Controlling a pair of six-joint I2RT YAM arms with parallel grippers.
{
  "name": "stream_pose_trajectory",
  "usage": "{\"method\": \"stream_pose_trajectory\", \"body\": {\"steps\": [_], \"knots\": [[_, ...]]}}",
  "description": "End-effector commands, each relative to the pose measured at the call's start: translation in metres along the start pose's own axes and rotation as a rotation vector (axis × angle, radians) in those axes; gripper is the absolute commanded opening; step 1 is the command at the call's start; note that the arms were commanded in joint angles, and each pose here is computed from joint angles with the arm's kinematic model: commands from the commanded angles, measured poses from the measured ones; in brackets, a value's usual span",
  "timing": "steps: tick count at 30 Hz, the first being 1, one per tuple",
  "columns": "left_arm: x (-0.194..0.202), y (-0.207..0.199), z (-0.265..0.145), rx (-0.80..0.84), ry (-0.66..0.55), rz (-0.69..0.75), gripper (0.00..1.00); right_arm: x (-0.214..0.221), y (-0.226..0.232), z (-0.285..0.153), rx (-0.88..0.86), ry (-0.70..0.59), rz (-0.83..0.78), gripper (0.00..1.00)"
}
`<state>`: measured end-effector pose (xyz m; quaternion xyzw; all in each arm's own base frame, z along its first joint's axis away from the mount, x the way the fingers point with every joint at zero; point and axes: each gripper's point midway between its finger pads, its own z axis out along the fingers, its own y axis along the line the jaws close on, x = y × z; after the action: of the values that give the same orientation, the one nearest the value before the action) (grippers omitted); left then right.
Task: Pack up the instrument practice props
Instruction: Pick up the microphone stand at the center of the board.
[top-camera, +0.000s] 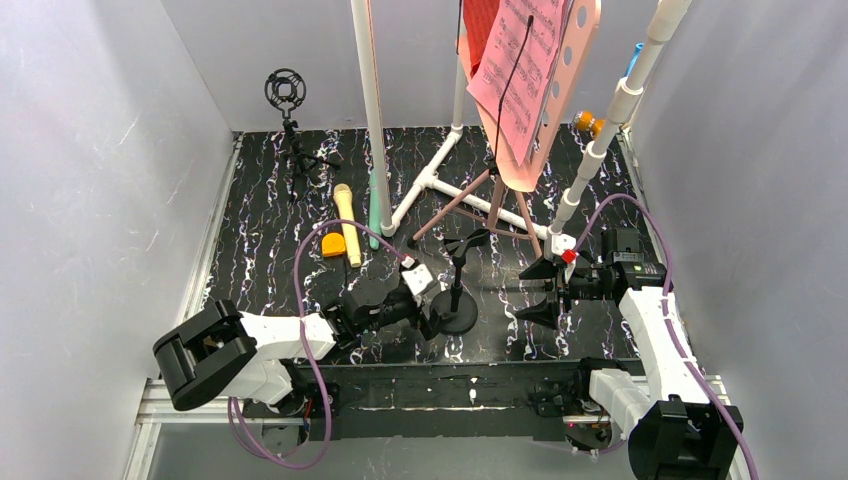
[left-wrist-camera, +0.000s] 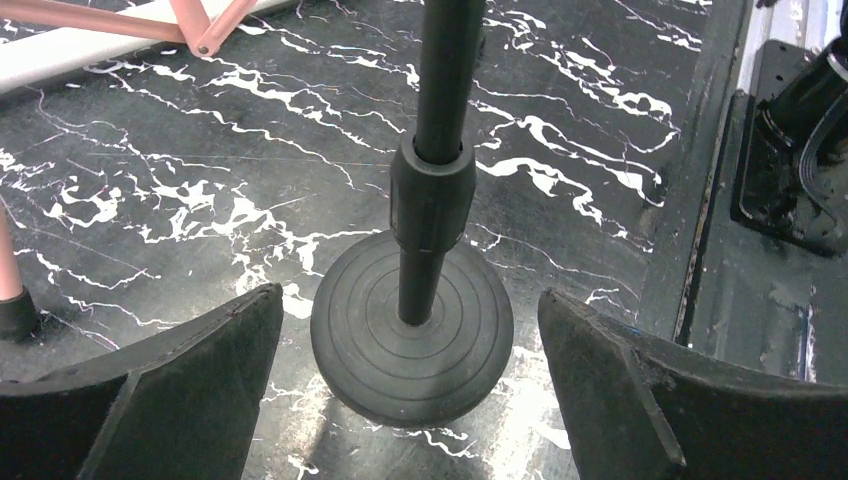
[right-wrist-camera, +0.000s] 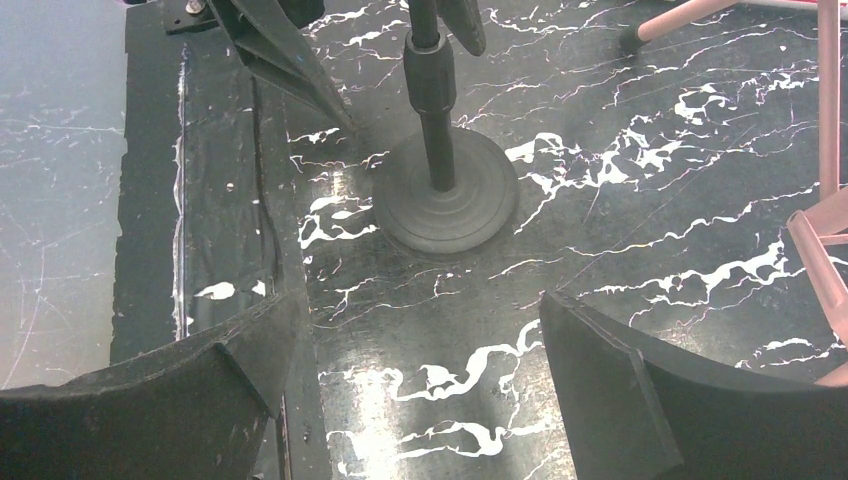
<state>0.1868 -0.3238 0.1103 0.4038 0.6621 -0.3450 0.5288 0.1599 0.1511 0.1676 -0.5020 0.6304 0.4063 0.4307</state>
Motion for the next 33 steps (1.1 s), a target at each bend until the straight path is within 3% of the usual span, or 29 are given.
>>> {"method": "stream_pose_trajectory", "body": {"steps": [1,9,16,23,33], "knots": [[-0.025,0.012,0.004,-0.086,-0.089,-0.053,0.98,-0.002,0.003,0.001,-0.011,-0.027,-0.002,0.98],[-0.015,0.022,0.001,-0.170,-0.099,-0.174,0.98,-0.002,0.003,0.001,-0.011,-0.028,-0.001,0.98],[-0.015,-0.005,-0.003,-0.006,-0.102,-0.080,0.98,-0.002,0.003,0.000,-0.011,-0.030,0.000,0.98],[-0.013,0.010,-0.007,-0.083,-0.102,0.007,0.98,-0.001,0.004,0.001,-0.013,-0.032,-0.003,0.98],[-0.030,0.002,0.004,-0.029,-0.134,0.049,1.00,-0.001,0.004,0.001,-0.015,-0.034,-0.008,1.00]]}}
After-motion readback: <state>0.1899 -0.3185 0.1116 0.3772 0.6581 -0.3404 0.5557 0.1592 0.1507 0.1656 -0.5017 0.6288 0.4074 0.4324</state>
